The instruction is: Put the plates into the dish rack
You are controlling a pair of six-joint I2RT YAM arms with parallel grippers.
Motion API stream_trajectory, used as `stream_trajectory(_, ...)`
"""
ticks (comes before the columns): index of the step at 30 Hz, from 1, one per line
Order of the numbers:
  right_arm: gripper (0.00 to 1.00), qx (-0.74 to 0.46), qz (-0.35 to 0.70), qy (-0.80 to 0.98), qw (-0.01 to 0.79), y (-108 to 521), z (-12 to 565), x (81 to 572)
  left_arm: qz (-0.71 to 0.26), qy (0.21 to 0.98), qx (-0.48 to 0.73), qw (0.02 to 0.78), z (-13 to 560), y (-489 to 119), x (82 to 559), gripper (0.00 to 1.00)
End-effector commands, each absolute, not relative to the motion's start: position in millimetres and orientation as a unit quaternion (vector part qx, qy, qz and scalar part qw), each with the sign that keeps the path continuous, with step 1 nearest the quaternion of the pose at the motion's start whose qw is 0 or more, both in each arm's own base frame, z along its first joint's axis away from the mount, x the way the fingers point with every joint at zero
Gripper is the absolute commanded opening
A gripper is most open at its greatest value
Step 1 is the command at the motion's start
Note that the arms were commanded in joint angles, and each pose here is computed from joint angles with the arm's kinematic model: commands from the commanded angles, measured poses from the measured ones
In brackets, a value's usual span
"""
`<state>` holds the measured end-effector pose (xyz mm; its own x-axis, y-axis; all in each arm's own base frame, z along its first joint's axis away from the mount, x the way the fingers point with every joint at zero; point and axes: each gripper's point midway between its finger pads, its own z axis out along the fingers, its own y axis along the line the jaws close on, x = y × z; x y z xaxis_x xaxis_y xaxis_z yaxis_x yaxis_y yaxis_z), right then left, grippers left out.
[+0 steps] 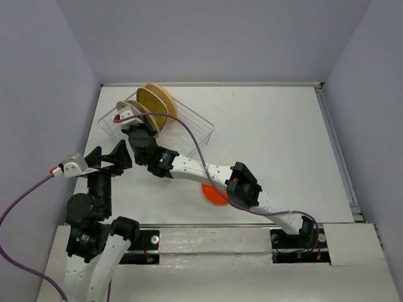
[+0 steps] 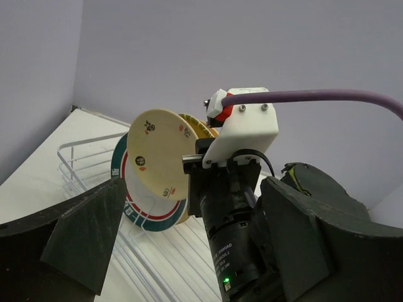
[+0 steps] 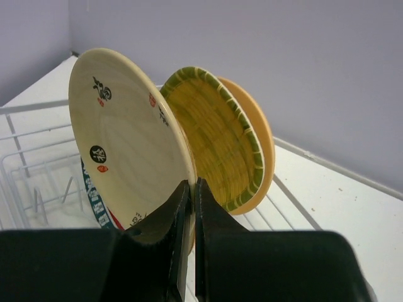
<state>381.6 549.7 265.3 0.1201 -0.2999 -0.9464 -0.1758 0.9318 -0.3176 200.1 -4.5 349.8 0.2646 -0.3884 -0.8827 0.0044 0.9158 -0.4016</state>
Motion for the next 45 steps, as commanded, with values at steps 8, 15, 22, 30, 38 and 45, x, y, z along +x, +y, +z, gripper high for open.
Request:
stream_trajectory(8,0.07,-0.141,-0.014,0.655,0.743,555.3,274.2,379.0,-0.136,0.56,-0.17,0.8,373.4,-0.2,192.4,0.99)
stream_trajectory(15,0.07,-0.151,-0.006,0.673,0.724,565.0,240.9,379.4,-0.137,0.558,-0.17,0.8,373.9,0.0,191.7,0.99)
stream_trajectory(22,0.07,-0.157,-0.003,0.681,0.715,571.4,221.5,374.6,-0.137,0.559,-0.17,0.8,373.8,-0.2,191.7,0.99)
stream_trajectory(30,0.53,-0.144,0.061,0.673,0.723,576.5,262.9,362.0,-0.137,0.56,-0.17,0.799,373.1,-0.7,192.8,0.99)
stream_trajectory(38,0.58,-0.139,0.142,0.69,0.696,546.9,292.6,333.9,-0.135,0.564,-0.169,0.797,370.9,-1.1,194.2,0.99)
stream_trajectory(45,0.56,-0.147,0.277,0.761,0.567,444.9,250.4,273.4,-0.142,0.569,-0.156,0.795,368.3,-6.7,194.9,0.99)
